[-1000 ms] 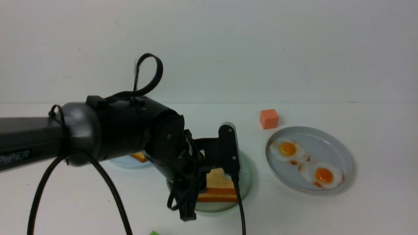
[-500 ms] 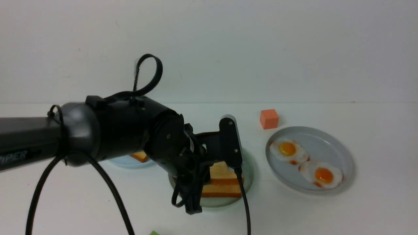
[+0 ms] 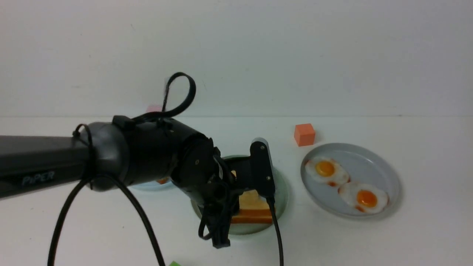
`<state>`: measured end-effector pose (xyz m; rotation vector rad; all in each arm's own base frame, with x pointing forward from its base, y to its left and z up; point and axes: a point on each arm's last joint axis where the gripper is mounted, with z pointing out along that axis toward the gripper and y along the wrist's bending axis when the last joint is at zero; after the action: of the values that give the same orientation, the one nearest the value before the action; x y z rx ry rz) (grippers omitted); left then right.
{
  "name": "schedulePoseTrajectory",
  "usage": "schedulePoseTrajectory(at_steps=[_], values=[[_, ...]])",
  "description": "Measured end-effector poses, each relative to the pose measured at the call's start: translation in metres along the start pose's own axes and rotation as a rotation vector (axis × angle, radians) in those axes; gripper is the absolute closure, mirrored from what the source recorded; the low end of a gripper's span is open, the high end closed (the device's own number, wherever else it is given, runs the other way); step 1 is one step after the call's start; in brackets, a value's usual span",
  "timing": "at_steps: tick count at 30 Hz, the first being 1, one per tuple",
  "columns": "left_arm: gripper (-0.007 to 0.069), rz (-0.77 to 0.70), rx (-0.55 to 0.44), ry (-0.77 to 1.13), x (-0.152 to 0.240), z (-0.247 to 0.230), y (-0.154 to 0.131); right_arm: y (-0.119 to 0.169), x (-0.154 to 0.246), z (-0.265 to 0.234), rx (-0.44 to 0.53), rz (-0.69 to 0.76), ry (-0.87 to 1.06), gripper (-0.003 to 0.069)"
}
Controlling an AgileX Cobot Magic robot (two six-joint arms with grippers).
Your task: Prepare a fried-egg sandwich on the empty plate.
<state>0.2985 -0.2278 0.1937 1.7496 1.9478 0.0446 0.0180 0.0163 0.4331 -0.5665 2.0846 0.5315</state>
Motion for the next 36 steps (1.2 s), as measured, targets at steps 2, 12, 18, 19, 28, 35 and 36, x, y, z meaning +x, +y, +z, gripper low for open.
schedulePoseTrajectory(at_steps=[2, 12, 18, 19, 28, 35, 36], values=[[0.0601, 0.0, 0.006, 0.006, 0.001, 0.003, -0.001, 0.0, 0.0, 0.0, -0.005, 0.002, 0.001, 0.0622], [0.0508, -0.002, 0.008, 0.006, 0.001, 0.003, -0.001, 0.002, 0.0, 0.0, -0.022, 0.007, 0.004, 0.062], [0.03, -0.043, 0.03, -0.002, -0.001, -0.008, -0.002, 0.002, 0.0, 0.0, -0.023, 0.007, 0.004, 0.0619], [0.0287, -0.045, 0.03, -0.003, -0.001, -0.009, -0.002, 0.002, 0.0, 0.0, -0.023, 0.007, 0.004, 0.0619], [0.036, -0.411, -0.076, -0.335, -0.017, -0.155, -0.001, 0.002, 0.0, 0.0, -0.023, 0.006, 0.004, 0.0615], [0.0638, -0.529, -0.155, -0.574, 0.025, -0.271, -0.049, 0.002, 0.0, 0.0, -0.023, 0.006, 0.004, 0.061], [0.0638, -0.541, -0.175, -0.622, 0.04, -0.285, -0.065, 0.002, 0.0, 0.0, -0.023, 0.006, 0.004, 0.0608]])
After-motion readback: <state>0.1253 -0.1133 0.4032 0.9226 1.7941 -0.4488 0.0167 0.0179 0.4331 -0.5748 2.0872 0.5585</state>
